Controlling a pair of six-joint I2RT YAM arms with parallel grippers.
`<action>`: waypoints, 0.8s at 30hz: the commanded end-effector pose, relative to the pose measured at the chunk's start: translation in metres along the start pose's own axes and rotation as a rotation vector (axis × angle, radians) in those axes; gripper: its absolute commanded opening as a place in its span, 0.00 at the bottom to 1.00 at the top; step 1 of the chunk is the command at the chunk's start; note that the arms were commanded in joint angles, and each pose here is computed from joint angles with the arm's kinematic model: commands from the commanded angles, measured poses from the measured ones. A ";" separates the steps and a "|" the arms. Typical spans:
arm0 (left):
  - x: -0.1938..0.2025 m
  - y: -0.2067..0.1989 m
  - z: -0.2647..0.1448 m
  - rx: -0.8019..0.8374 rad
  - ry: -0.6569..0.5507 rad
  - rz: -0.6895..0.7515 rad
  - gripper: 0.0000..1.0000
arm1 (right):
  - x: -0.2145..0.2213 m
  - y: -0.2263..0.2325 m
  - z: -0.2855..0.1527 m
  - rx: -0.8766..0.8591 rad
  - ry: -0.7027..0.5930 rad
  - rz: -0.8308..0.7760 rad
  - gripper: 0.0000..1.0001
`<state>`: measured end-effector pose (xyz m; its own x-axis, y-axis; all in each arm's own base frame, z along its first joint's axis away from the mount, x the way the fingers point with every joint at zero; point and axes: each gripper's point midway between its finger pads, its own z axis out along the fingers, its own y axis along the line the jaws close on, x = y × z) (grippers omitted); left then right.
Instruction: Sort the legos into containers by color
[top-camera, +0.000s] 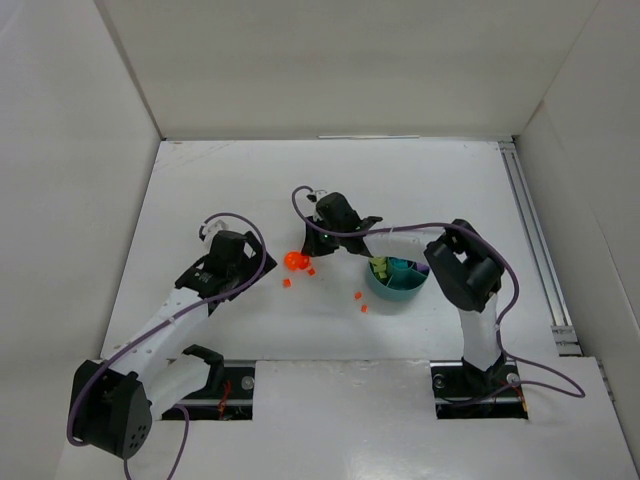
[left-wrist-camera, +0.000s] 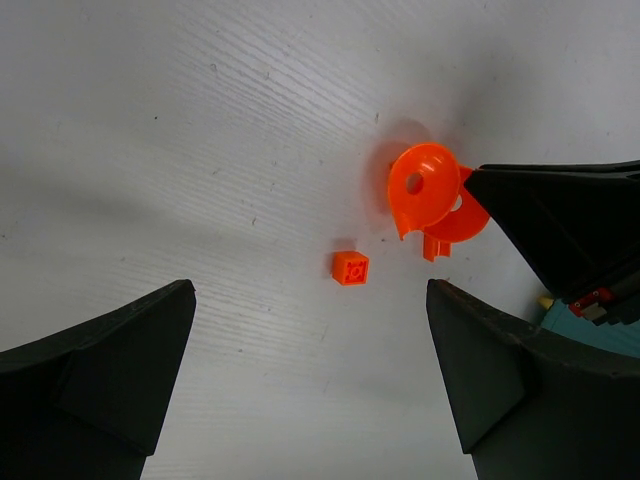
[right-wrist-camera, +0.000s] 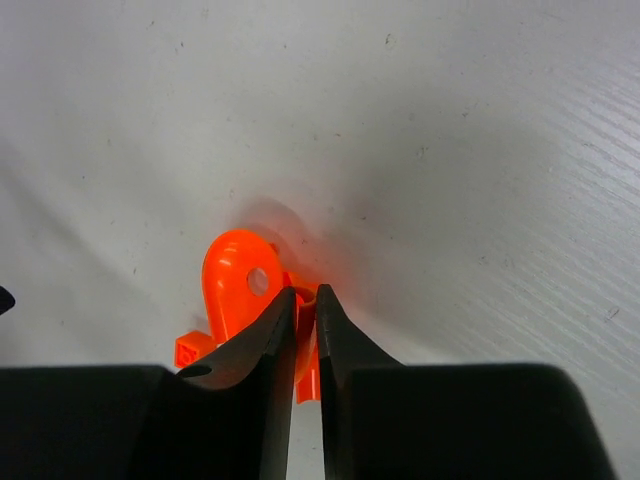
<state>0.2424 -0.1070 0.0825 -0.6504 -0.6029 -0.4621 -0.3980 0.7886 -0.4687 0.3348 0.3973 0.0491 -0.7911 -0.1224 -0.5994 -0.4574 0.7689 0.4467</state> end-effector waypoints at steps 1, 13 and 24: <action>-0.001 -0.002 0.001 0.016 -0.007 0.013 1.00 | -0.013 0.006 -0.001 -0.034 -0.046 -0.018 0.15; -0.005 -0.006 0.000 0.023 -0.013 0.021 1.00 | -0.066 0.013 -0.071 0.034 -0.250 -0.195 0.00; -0.010 -0.018 0.002 0.050 -0.011 0.039 1.00 | -0.062 0.013 -0.205 0.164 -0.408 -0.526 0.00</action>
<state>0.2442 -0.1088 0.0768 -0.6707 -0.5804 -0.4618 -0.3848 0.8046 -0.4523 0.3104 0.3153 0.2095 -0.3516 -0.1993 -0.9147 -0.6431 0.7615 0.0813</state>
